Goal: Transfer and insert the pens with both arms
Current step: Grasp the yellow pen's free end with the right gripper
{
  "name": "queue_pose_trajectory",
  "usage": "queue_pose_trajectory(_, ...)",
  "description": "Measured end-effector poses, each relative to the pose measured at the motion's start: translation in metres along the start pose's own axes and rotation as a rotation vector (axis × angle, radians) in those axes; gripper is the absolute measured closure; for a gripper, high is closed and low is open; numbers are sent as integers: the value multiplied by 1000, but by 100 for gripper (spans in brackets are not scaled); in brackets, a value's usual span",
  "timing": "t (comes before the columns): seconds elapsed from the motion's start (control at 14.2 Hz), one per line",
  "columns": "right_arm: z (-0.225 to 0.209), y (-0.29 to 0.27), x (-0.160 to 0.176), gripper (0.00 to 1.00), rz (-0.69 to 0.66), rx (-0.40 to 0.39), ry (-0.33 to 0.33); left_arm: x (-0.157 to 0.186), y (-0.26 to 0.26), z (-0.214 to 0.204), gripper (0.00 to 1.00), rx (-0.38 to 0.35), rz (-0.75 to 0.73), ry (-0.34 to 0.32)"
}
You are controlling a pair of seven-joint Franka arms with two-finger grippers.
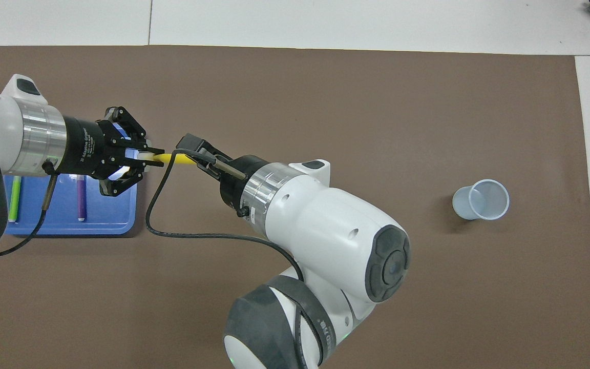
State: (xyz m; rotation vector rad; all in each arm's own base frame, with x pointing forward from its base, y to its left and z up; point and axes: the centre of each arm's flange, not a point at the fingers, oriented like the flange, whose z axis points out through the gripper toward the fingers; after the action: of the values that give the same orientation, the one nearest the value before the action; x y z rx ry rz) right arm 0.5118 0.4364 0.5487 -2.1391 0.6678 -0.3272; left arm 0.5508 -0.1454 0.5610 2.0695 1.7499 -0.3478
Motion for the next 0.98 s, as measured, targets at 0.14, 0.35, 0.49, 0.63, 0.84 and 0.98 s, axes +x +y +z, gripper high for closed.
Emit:
queue_pose_trajectory(0.14,11,4,1,40,-4,-13,-1,1,0,-1,84,-1,-6,-3)
queue_pose_trajectory(0.35,20,8,1,40,-5,-23,-4,0,-1,-2,84,-4,-15,-10)
queue_pose_trajectory(0.49,19,7,1,41,-5,-21,-4,-1,-1,-2,84,-5,-20,-11)
queue_pose_trajectory(0.63,19,5,-3,40,-10,-18,-8,-1,-1,-3,84,-6,-28,-11)
queue_pose_trajectory(0.84,23,2,-21,50,-27,-18,-30,-1,-1,-3,84,-7,-36,-14)
queue_pose_trajectory(0.98,23,2,-24,50,-30,-18,-33,-1,-1,-3,84,-8,-40,-18)
